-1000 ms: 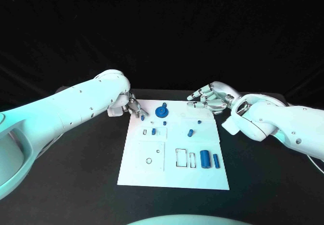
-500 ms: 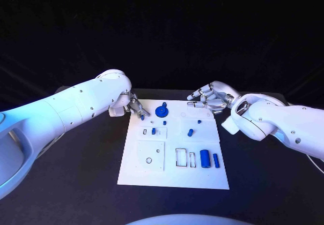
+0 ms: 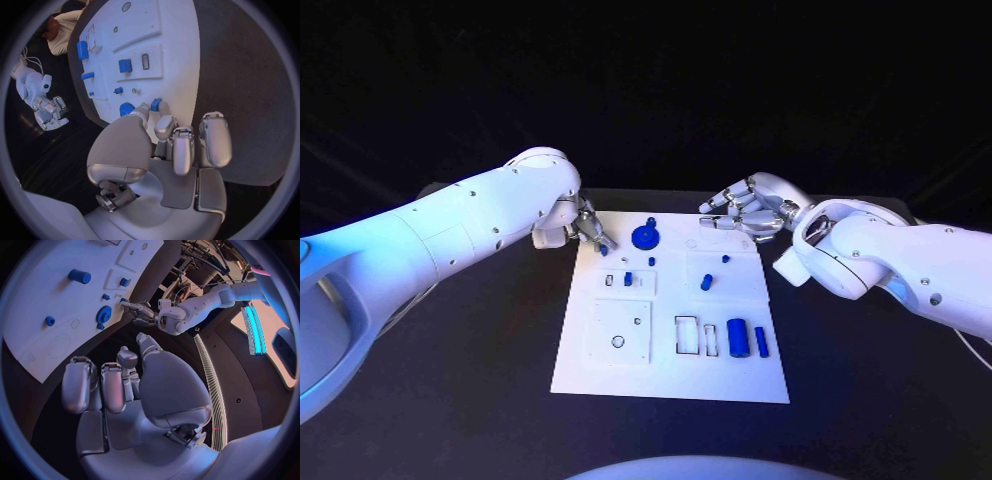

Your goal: Assemble the parts on the task board

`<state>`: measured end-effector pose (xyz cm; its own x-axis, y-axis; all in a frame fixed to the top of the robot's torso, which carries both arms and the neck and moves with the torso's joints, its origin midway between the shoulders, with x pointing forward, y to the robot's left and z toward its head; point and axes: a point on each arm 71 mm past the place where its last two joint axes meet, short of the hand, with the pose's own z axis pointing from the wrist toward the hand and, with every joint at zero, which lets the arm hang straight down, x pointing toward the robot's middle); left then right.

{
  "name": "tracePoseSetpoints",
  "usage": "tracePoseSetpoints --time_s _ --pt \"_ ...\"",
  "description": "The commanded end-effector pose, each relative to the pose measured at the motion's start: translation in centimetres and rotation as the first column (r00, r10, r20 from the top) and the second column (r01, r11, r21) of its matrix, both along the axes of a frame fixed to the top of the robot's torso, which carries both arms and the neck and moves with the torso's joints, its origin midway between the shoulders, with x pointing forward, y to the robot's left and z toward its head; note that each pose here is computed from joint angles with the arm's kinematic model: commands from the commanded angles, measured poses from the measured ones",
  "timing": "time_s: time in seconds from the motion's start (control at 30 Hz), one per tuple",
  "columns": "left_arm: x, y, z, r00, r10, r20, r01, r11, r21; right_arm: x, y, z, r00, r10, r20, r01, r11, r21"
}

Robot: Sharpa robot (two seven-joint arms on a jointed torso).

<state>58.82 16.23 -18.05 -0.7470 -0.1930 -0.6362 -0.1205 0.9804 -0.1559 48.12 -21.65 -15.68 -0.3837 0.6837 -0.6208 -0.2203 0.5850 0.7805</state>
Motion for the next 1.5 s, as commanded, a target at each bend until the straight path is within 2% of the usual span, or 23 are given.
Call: tracePoseSetpoints --time_s 0.03,0.43,0.63,0.83,1.1,1.2,1.37,1.5 --pt "-0.07 -0.1 -0.03 1.000 -0.013 -0.010 0.013 1.000 -0.008 -0.1 0.1 -0.1 1.000 0.017 0.000 -0.017 1.000 -0.006" --pt "0.08 -0.3 0.08 1.000 0.010 0.007 -0.009 0.996 -0.087 0.0 0.1 -0.1 1.000 0.016 -0.001 -0.016 1.000 -0.006" --pt "-0.15 0.0 0.11 1.000 0.019 -0.003 -0.020 0.992 -0.121 0.0 0.1 -0.1 1.000 0.017 -0.006 -0.017 1.000 -0.008" --pt "-1.12 0.3 0.40 1.000 0.025 -0.008 -0.026 0.987 -0.161 0.0 -0.1 -0.2 1.000 0.016 -0.012 -0.016 1.000 -0.011" --pt "-2.65 0.1 1.05 0.999 0.033 0.028 -0.026 0.975 -0.219 0.0 -0.2 -0.2 1.000 0.016 -0.017 -0.016 1.000 -0.013" --pt "-3.24 -0.1 1.23 0.998 0.022 0.052 -0.010 0.976 -0.216 0.0 -0.2 -0.3 1.000 0.015 -0.019 -0.015 1.000 -0.014" --pt "-4.13 -0.3 1.08 0.996 -0.011 0.090 0.028 0.980 -0.195 0.0 -0.3 -0.3 1.000 0.014 -0.021 -0.015 1.000 -0.014" --pt "-4.70 -0.4 0.60 0.993 -0.043 0.107 0.062 0.983 -0.176 0.0 -0.3 -0.4 1.000 0.014 -0.021 -0.014 1.000 -0.014"
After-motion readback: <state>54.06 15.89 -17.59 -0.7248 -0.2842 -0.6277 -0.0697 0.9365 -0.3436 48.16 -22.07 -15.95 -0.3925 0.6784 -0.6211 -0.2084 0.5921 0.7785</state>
